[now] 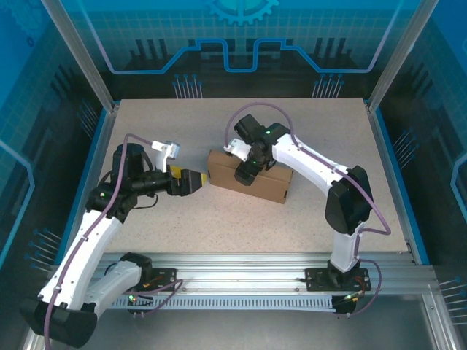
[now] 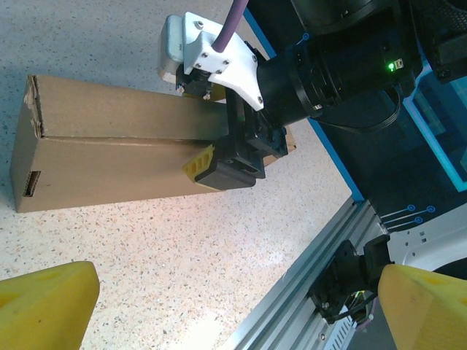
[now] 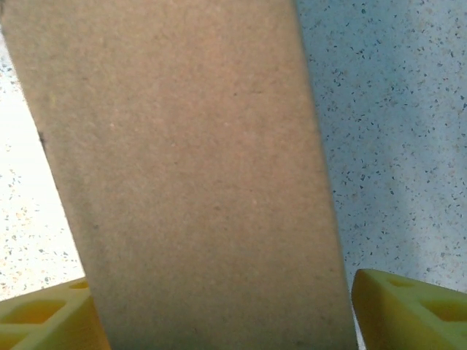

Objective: Fold the paper box

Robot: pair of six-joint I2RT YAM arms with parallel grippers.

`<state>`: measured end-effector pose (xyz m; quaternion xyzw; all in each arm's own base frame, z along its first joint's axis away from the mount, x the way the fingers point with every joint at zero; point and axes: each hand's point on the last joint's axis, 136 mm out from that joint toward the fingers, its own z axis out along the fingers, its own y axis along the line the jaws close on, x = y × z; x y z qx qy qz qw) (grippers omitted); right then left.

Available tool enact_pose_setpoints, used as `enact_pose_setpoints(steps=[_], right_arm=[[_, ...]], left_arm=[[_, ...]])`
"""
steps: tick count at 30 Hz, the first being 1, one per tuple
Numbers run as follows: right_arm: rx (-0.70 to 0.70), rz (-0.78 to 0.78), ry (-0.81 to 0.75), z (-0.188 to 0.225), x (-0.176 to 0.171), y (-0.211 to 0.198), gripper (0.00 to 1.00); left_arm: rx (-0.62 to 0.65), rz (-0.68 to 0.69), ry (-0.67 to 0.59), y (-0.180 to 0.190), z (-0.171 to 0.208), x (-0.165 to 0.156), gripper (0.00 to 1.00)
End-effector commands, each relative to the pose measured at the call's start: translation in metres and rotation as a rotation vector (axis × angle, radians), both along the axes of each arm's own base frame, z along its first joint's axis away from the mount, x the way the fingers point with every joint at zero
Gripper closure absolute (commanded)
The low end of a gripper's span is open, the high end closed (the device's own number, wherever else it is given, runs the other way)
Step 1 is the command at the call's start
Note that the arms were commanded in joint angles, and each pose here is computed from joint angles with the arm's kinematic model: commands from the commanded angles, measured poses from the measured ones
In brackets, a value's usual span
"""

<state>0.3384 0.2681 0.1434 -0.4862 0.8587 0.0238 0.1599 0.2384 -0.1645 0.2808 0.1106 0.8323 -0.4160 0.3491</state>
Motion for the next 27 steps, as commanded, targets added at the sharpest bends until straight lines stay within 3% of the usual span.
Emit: enact_pose_setpoints(steps=[1, 27], right_arm=[[-0.051, 0.030, -0.011, -0.005, -0.005, 0.001, 0.23], [-0.071, 0.078, 0.031, -0.028, -0.021, 0.017, 0.52]], left_arm=[[0.021, -0.025, 0.025, 0.000, -0.013, -0.003, 0.01], [0.012, -0.028, 0.019, 0.000, -0.012, -0.004, 0.01]])
